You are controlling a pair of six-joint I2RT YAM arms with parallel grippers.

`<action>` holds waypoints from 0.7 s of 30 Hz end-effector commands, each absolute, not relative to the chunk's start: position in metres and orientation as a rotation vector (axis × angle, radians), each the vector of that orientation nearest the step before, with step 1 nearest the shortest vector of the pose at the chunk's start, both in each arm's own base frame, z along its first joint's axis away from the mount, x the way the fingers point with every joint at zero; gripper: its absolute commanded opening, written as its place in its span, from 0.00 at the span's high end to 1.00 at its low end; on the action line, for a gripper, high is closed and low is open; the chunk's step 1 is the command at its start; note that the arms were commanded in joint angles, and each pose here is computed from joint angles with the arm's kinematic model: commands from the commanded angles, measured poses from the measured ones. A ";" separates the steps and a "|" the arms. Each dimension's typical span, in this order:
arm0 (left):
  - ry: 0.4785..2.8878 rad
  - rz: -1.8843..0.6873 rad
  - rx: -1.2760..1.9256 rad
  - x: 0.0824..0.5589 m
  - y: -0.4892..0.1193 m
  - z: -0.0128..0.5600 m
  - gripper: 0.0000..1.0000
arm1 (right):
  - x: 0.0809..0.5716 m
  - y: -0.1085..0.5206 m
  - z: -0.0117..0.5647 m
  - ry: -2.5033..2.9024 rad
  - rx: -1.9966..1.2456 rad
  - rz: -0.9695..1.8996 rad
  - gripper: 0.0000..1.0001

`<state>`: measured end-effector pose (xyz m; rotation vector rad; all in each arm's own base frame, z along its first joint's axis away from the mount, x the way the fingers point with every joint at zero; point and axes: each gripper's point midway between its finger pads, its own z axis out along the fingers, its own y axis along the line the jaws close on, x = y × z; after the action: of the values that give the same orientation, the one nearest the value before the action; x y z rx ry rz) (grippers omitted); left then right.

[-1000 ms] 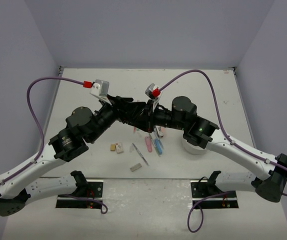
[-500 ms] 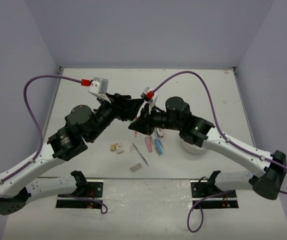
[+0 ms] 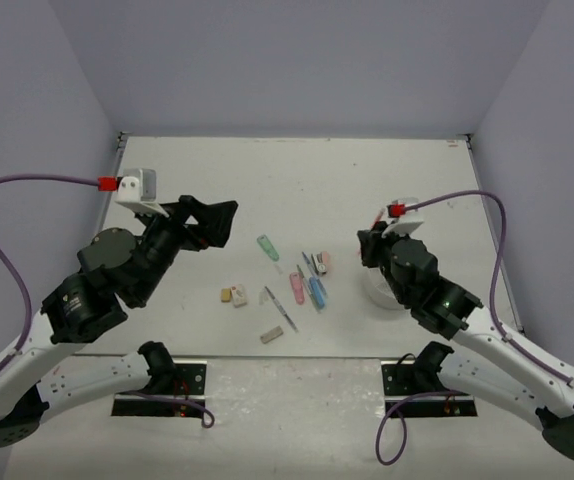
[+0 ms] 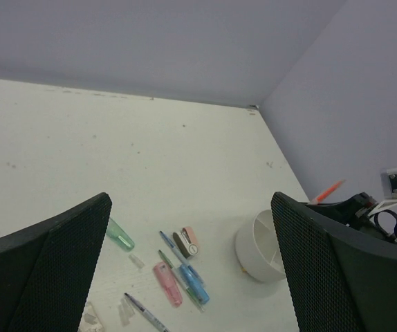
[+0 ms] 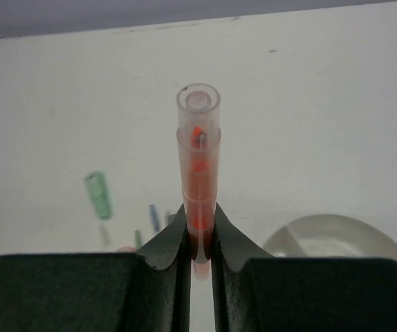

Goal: Sort the stationery into containers
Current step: Place the pen in the storage box.

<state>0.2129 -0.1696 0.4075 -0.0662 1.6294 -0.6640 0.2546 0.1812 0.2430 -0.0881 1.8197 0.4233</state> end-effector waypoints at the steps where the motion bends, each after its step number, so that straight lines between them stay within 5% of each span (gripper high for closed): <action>1: 1.713 -0.499 -0.026 0.210 -0.144 0.375 0.00 | 0.267 0.066 0.235 1.689 0.355 -0.038 1.00; 9: 1.803 -0.434 0.050 0.208 -0.149 0.332 0.00 | 0.274 0.013 0.224 1.657 0.520 -0.283 1.00; 21: 1.806 -0.498 0.070 0.203 -0.156 0.328 0.00 | 0.272 0.041 0.182 1.796 0.538 -0.104 1.00</action>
<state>0.2036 -0.1544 0.3263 0.0570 1.8193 -0.4823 0.2735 0.0337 0.1938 0.4809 1.7735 -0.1797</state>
